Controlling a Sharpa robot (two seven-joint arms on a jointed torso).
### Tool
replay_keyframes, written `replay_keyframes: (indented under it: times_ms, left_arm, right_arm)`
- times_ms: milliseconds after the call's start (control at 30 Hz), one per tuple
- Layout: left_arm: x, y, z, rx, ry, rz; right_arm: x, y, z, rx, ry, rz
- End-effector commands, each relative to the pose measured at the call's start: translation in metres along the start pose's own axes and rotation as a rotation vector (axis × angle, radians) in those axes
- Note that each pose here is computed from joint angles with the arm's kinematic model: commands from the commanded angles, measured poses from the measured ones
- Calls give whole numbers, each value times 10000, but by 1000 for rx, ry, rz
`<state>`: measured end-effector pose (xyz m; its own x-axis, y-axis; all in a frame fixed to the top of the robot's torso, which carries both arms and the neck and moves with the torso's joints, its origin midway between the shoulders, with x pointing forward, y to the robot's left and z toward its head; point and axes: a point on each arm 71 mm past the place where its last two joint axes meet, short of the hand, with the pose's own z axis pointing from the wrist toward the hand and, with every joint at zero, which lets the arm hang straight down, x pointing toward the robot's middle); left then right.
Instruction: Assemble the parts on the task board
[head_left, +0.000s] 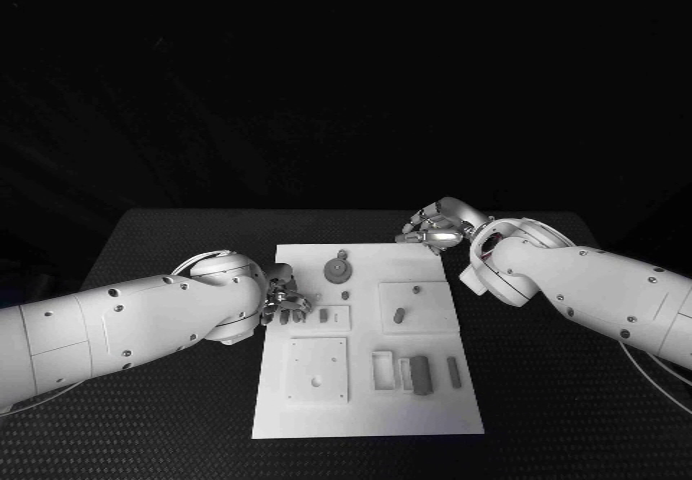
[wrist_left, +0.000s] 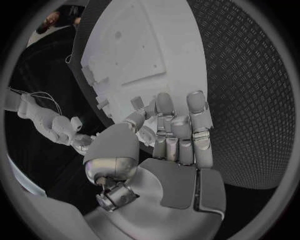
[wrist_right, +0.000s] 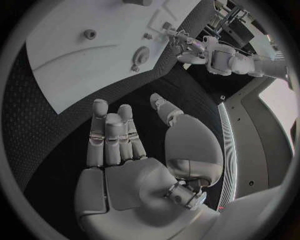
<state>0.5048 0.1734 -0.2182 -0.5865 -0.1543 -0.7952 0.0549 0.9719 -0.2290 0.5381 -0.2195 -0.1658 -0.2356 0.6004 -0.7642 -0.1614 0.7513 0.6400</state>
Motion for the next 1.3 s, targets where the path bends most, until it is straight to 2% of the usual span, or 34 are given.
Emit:
replay_keyframes:
  times_ms: [33, 867, 1300]
  left_arm:
    - [31, -3, 10, -1, 5, 25]
    - [114, -11, 9, 3, 40, 39]
    - [116, 6, 13, -2, 39, 39]
  right_arm:
    - [15, 8, -1, -8, 15, -2]
    - [19, 12, -3, -9, 16, -1]
    - [22, 15, -2, -10, 17, -1]
